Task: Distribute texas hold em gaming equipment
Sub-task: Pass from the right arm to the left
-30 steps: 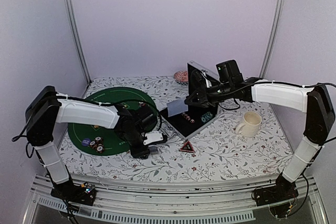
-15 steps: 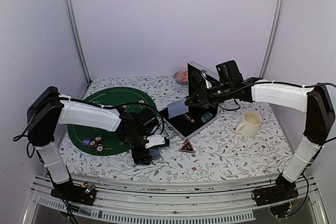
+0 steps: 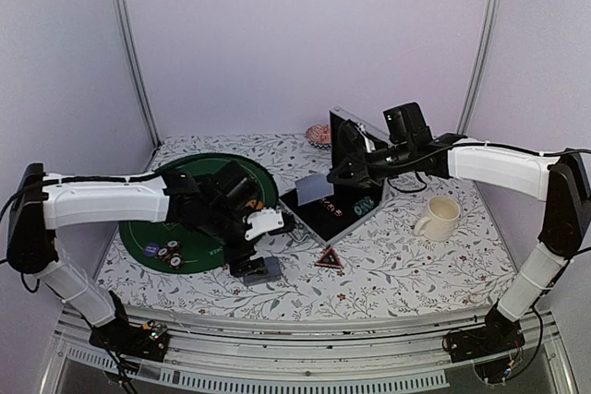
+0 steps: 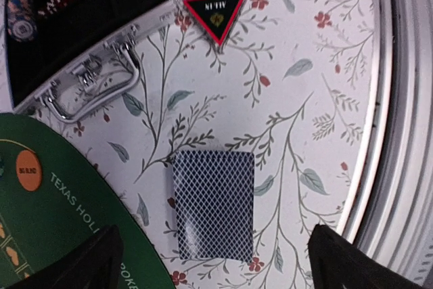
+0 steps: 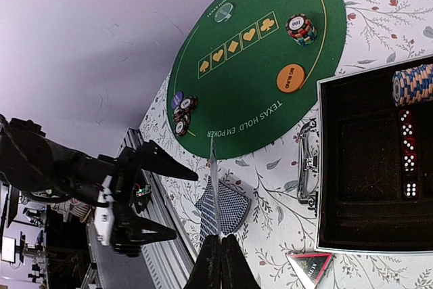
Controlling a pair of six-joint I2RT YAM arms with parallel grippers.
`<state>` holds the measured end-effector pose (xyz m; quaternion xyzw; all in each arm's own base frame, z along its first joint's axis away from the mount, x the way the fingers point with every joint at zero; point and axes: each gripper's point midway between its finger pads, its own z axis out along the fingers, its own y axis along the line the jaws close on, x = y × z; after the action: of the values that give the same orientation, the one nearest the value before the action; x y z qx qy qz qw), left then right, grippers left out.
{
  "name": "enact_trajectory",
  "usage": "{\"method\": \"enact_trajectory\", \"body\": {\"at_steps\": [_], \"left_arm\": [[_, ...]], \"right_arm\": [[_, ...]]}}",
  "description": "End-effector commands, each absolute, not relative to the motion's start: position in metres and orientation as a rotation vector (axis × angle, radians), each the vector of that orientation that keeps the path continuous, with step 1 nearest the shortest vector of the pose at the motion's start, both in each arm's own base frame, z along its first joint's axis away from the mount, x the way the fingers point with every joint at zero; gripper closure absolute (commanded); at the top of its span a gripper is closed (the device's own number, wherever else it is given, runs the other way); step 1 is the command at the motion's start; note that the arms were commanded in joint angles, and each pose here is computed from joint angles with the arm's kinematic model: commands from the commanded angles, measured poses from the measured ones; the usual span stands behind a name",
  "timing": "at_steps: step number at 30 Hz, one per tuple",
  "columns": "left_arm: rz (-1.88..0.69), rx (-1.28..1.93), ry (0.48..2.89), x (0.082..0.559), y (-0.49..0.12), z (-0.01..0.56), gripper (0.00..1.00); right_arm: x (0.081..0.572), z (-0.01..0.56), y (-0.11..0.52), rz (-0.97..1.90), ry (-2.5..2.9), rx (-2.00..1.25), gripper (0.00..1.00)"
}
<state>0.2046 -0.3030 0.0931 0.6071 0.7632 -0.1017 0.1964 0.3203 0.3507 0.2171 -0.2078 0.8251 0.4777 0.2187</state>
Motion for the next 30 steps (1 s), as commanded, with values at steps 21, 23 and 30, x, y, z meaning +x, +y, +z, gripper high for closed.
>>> {"method": "enact_trajectory", "body": {"at_steps": [21,23,30], "left_arm": [[-1.191,0.95,1.584,0.228,-0.336,0.335,0.49],[-1.179,0.947,1.583,0.228,-0.334,0.334,0.52],[-1.246,1.016,1.539,0.213,-0.343,0.334,0.69]], "right_arm": [[0.225,0.348,0.376,1.414,1.597,-1.03,0.98],[0.221,0.349,0.379,1.422,1.586,-1.045,0.98],[0.22,0.349,0.383,1.426,1.579,-1.057,0.98]]}}
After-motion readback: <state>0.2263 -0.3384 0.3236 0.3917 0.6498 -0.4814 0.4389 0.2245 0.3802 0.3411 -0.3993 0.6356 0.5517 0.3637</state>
